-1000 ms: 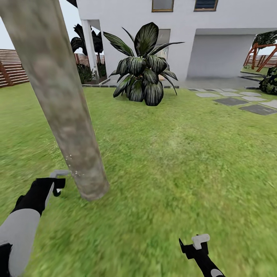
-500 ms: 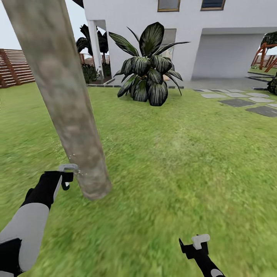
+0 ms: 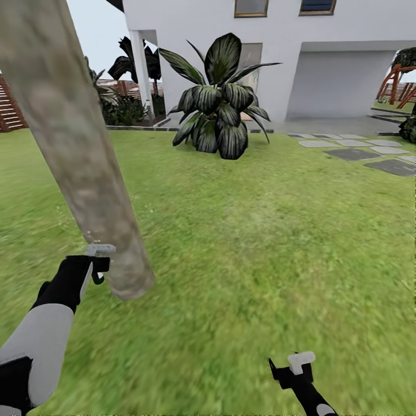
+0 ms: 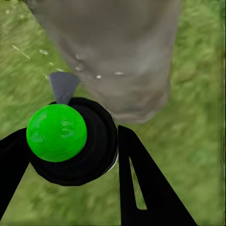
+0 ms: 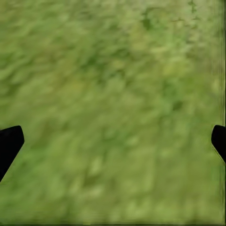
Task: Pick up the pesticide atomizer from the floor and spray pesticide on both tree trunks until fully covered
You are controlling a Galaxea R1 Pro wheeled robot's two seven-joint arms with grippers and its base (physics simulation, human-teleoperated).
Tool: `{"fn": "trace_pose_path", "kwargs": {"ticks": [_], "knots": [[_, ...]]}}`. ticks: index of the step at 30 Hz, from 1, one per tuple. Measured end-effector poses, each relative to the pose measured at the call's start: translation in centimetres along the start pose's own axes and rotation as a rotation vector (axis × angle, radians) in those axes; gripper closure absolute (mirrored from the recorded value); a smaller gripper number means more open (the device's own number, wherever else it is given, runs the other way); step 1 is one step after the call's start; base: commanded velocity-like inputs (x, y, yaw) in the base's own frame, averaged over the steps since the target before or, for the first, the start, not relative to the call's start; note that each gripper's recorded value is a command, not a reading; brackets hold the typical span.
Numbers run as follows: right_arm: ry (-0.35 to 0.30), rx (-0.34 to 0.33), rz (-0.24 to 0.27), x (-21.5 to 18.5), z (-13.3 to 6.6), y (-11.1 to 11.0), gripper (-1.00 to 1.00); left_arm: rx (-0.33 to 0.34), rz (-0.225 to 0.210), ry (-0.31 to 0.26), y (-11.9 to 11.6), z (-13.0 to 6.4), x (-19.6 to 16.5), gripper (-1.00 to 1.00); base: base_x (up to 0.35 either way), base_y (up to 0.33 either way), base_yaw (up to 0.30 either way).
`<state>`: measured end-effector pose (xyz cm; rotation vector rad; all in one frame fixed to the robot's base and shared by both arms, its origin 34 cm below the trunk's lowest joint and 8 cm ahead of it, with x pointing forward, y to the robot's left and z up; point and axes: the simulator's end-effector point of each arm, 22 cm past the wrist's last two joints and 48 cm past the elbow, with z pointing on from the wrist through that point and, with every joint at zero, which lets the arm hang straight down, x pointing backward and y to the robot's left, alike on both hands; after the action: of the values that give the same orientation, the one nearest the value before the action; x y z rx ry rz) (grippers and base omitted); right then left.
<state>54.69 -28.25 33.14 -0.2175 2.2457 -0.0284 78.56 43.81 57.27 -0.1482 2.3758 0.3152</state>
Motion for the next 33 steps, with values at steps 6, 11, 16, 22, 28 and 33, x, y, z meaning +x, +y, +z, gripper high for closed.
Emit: {"fn": "trace_pose_path", "kwargs": {"ticks": [6,11,16,22,28,33], "knots": [[0.0,0.0,0.0,0.0,0.0,0.0,-1.0,-0.003,-0.003,-0.011,0.2,-0.2,-0.8,1.0,-0.087,-0.274,0.012],[0.0,0.0,0.0,0.0,0.0,0.0,-1.0,-0.003,-0.003,-0.012,0.2,-0.2,-0.9,1.0,-0.103,-0.274,0.231],[0.0,0.0,0.0,0.0,0.0,0.0,-1.0,-0.006,-0.009,-0.027,0.3,-0.5,-1.8,1.0,0.029,-0.269,0.275],[0.0,-0.002,-0.001,0.0,0.0,0.0,-1.0,-0.006,-0.01,-0.023,0.3,-0.6,-1.7,1.0,0.208,-0.22,0.212],[-0.002,0.0,0.0,-0.1,0.0,0.0,-1.0,-0.008,-0.008,-0.023,0.4,-0.6,-1.7,1.0,0.225,-0.211,0.009],[-0.002,0.0,0.0,-0.1,0.0,0.0,-1.0,-0.008,-0.009,-0.023,0.4,-0.6,-1.7,1.0,0.202,-0.215,0.0]]}}
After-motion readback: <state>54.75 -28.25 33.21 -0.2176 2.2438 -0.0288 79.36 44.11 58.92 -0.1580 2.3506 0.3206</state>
